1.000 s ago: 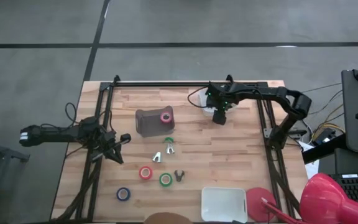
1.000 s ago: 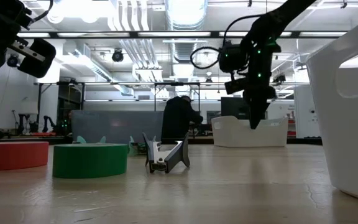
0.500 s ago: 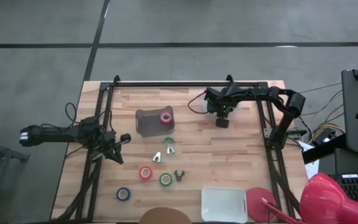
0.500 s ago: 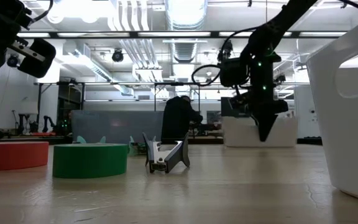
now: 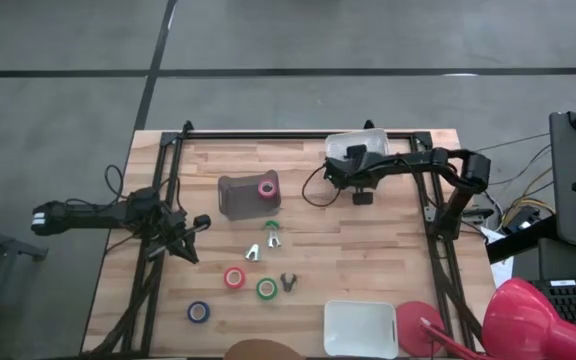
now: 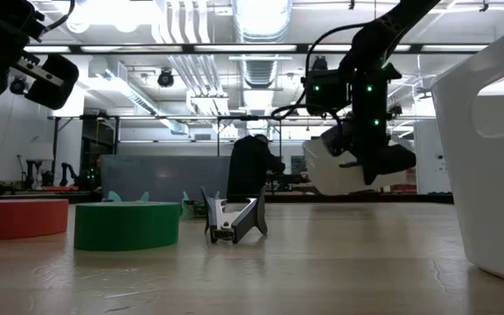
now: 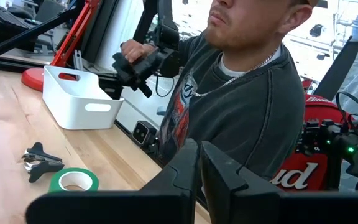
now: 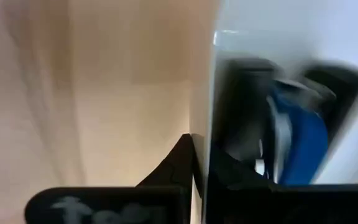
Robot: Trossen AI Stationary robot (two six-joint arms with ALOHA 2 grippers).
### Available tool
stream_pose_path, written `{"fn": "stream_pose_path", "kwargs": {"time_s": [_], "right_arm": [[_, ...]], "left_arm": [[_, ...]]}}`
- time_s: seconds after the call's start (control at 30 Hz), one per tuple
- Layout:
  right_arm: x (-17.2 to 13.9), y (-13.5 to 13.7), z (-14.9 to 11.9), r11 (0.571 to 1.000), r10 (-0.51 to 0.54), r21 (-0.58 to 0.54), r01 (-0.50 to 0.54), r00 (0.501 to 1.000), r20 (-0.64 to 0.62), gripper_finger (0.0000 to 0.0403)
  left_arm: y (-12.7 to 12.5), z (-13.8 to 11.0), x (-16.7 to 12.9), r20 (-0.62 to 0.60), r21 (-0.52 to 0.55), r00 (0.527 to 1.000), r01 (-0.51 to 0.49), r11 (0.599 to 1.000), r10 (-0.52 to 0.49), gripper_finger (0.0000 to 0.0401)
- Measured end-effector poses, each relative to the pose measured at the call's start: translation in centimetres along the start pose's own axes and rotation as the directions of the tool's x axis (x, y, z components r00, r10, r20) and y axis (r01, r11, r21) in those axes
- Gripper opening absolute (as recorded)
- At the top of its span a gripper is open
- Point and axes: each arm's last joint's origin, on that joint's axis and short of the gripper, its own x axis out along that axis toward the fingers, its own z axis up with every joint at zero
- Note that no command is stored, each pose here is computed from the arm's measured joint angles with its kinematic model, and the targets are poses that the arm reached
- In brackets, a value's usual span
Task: Pick and place Stapler, Stapler remover, tape
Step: Adjust the top white bin on the table
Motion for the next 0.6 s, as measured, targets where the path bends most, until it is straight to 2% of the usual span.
{"fn": "stream_pose_path", "kwargs": {"time_s": [0.17,0.33,0.47,0.6], "right_arm": [[-0.9,0.9,0.5,0.990,-0.085,-0.113,0.085,0.996,0.002,0.0008],[-1.2,1.2,0.7,0.937,-0.302,-0.197,0.288,0.952,-0.045,0.0008],[-1.6,1.6,0.9,0.910,-0.368,-0.225,0.349,0.929,-0.047,0.0008],[-1.9,1.9,1.1,0.872,-0.405,-0.314,0.375,0.914,-0.033,0.0008]], "left_arm": [[0.0,0.0,0.0,0.000,0.000,1.000,0.000,1.000,0.000,0.0023],[0.0,0.0,0.0,0.000,-0.001,1.000,0.000,1.000,0.000,0.0023],[0.0,0.0,0.0,0.000,0.000,1.000,0.000,1.000,0.000,0.0023],[0.0,0.0,0.0,0.000,0.000,1.000,0.000,1.000,0.000,0.0023]]}}
